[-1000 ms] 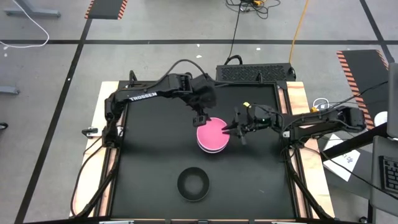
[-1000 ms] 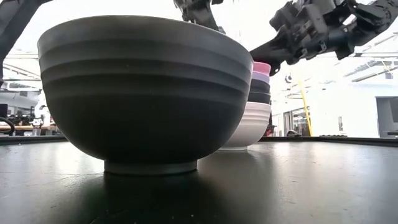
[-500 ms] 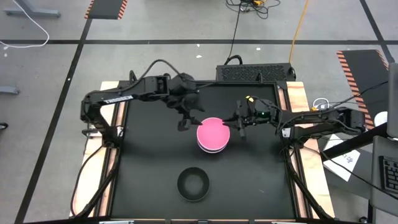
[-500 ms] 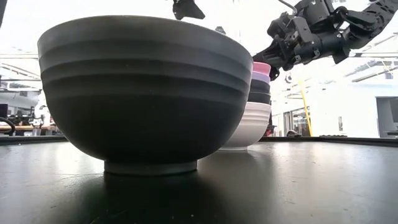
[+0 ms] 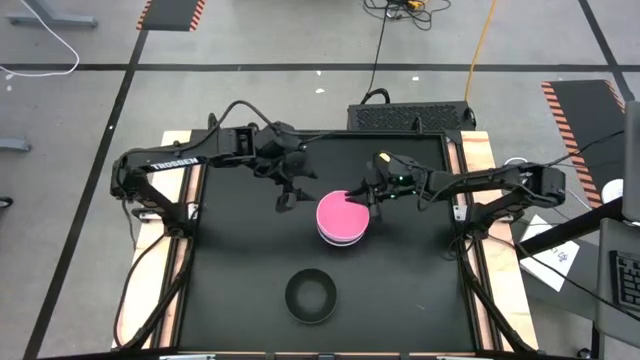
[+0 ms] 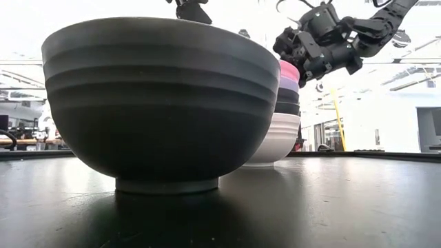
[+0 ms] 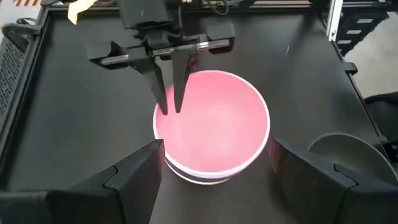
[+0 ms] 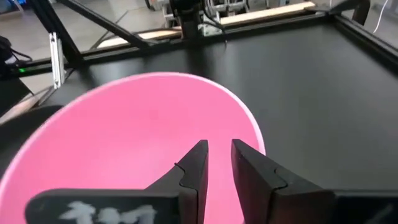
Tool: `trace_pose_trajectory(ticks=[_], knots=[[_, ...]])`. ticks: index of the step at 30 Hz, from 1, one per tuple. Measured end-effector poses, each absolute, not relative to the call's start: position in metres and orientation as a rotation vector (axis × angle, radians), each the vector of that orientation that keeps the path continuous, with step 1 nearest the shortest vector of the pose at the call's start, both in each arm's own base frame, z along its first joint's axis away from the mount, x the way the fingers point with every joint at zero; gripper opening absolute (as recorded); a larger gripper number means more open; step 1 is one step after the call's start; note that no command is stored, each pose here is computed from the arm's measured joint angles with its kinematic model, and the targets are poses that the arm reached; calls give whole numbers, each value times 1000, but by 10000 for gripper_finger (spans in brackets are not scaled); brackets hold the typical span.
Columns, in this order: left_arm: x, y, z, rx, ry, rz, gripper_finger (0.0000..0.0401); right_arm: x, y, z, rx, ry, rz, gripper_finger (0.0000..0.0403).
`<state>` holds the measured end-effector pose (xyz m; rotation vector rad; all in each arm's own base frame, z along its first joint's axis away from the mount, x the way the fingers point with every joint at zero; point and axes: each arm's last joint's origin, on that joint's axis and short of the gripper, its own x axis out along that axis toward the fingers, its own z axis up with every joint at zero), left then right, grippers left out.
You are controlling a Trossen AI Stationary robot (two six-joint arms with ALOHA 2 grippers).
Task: Nest bowls inside each other
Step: Stack the pink bowl on top of the purple bowl
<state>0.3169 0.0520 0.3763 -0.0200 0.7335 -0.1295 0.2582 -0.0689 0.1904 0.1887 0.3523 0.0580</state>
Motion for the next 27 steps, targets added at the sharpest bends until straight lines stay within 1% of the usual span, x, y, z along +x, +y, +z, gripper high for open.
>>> trace_pose_trajectory(ticks=[8, 14, 17, 19, 21, 23, 27], knots=[[305, 44, 392, 20, 669, -147, 294, 258, -63, 200, 163, 315, 79, 61], [296, 40, 398, 43, 677, -113, 294, 262, -34, 208, 138, 275, 188, 61], [294, 36, 398, 48, 676, -117, 294, 265, -16, 208, 118, 281, 183, 61], [287, 33, 394, 50, 688, -121, 294, 265, -8, 208, 107, 283, 170, 61], [281, 29, 394, 58, 654, -128, 294, 266, -4, 208, 113, 280, 181, 61], [266, 26, 393, 58, 642, -110, 294, 266, 0, 208, 125, 280, 176, 61], [239, 22, 396, 48, 536, -66, 294, 269, 1, 204, 130, 280, 150, 61]])
